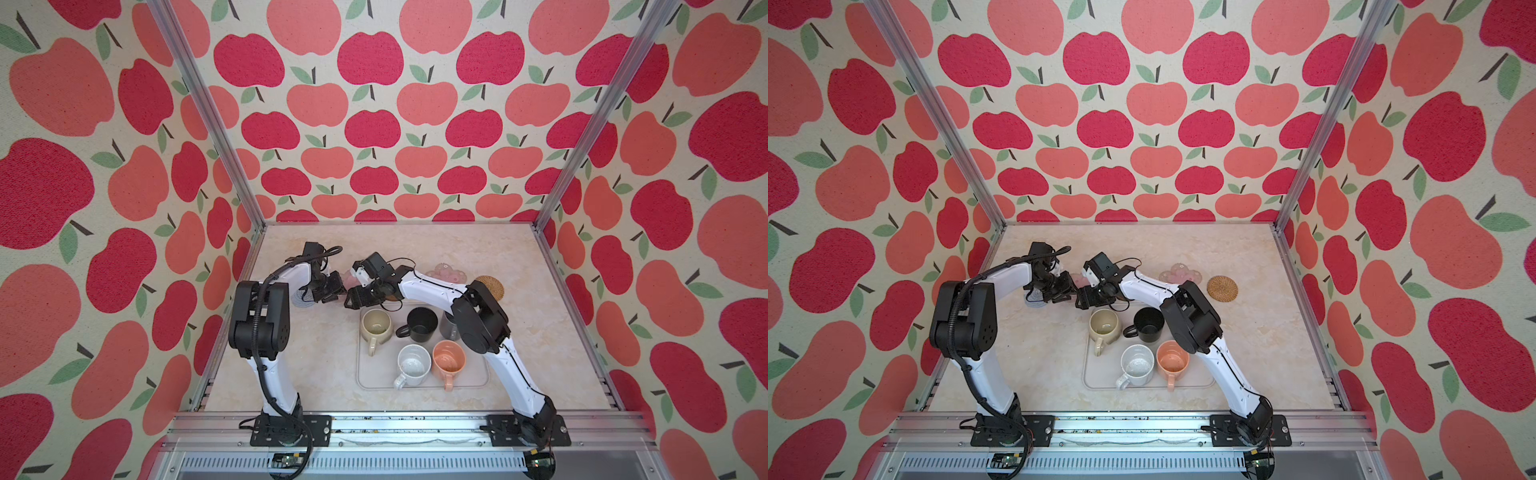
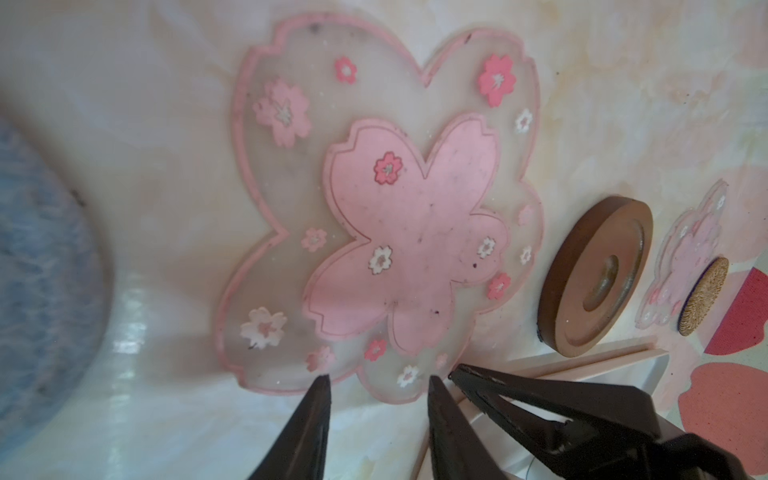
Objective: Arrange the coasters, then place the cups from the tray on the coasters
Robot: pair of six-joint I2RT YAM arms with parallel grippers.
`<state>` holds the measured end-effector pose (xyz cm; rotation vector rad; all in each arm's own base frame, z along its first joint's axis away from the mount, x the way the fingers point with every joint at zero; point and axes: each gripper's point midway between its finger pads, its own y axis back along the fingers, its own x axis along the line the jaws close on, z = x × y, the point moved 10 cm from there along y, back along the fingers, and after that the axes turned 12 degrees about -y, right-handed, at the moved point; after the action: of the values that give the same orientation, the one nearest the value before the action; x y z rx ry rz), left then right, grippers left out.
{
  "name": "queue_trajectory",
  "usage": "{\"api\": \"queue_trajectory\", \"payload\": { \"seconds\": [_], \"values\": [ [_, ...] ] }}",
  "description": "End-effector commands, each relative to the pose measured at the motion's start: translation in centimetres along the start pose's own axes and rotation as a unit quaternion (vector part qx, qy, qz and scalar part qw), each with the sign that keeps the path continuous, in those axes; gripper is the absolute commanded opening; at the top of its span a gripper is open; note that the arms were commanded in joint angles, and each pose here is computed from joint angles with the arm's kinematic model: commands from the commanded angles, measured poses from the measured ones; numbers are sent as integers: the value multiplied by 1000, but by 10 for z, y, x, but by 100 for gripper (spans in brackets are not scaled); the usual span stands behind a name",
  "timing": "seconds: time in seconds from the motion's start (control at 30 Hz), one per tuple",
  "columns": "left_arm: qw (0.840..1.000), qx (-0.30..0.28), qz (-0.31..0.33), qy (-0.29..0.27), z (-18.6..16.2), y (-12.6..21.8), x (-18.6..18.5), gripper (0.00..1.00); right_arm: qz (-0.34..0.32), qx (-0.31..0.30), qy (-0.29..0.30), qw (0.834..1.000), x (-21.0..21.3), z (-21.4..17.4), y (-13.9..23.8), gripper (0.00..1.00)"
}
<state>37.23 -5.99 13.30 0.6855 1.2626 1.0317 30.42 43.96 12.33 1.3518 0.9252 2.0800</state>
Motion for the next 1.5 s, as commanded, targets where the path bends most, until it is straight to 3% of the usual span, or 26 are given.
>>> {"api": "queue_trajectory", "payload": {
  "seconds": [0.0,0.57,1.47],
  "values": [
    [1000,-30,-5,-5,15,22,-8,41,-22,0,0,1000,-1,-2,20,72],
    [999,-28,23,15,61,5,24,41,-21,-40,-33,998,-18,33,19,72],
    [999,3,12,52,21,-10,40,41,-39,-13,-88,995,-37,31,0,71]
  ]
}}
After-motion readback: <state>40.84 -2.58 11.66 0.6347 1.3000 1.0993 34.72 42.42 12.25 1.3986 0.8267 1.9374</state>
